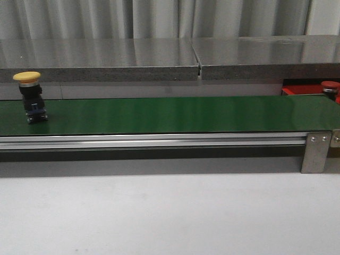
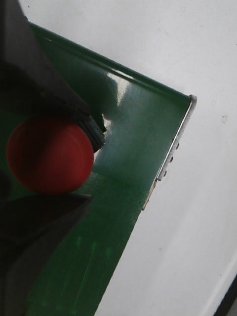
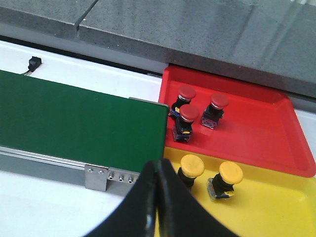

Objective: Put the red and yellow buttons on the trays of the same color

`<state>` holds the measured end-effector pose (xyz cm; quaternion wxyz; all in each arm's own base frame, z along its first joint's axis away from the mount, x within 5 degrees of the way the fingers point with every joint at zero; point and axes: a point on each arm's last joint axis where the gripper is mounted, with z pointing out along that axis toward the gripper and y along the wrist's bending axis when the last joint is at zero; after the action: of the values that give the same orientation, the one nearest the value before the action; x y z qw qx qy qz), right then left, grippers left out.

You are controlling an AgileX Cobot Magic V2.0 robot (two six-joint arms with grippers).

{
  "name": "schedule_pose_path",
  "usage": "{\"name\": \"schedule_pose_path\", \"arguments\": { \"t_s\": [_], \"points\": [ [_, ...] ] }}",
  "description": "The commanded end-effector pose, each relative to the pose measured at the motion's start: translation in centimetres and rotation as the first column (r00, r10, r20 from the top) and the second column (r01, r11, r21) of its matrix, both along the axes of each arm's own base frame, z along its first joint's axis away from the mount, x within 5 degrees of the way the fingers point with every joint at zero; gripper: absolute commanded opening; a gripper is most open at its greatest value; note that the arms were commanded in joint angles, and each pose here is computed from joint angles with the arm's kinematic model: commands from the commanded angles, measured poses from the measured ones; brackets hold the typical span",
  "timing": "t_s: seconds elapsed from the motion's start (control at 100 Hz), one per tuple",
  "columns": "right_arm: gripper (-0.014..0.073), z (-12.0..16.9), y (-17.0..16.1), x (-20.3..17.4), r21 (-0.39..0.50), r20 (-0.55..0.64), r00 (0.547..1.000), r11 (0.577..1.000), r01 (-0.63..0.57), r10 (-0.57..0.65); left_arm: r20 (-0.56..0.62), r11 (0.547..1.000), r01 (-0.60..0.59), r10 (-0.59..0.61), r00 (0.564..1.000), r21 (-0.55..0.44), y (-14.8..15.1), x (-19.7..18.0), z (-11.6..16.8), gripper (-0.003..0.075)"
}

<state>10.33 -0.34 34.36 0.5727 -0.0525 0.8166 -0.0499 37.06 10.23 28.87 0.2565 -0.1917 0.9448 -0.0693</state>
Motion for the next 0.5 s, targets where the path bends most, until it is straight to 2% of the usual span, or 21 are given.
{"name": "schedule_pose_path", "arguments": {
  "t_s": [0.0, 0.14, 0.31, 0.49],
  "points": [
    [-0.0008, 1.4, -0.1, 0.1, -0.017, 0.099, 0.995, 1.000, 0.007, -0.005, 0.090, 1.000, -0.008, 0.009, 0.996, -0.005, -0.3, 0.0, 2.1, 0.0302],
    [-0.0008, 1.4, -0.1, 0.1, -0.017, 0.099, 0.995, 1.000, 0.007, -0.005, 0.073, 1.000, -0.009, 0.009, 0.997, -0.011, -0.2, 0.3, 1.4, 0.0373],
    [-0.0008, 1.4, -0.1, 0.1, -0.017, 0.099, 0.995, 1.000, 0.007, -0.005, 0.083, 1.000, -0.008, 0.009, 0.997, -0.008, -0.2, 0.4, 1.7, 0.0581],
    [-0.0008, 1.4, -0.1, 0.1, -0.017, 0.099, 0.995, 1.000, 0.007, -0.005, 0.121, 1.000, -0.007, 0.005, 0.993, 0.014, -0.1, 0.5, 3.0, 0.0599]
  ]
}}
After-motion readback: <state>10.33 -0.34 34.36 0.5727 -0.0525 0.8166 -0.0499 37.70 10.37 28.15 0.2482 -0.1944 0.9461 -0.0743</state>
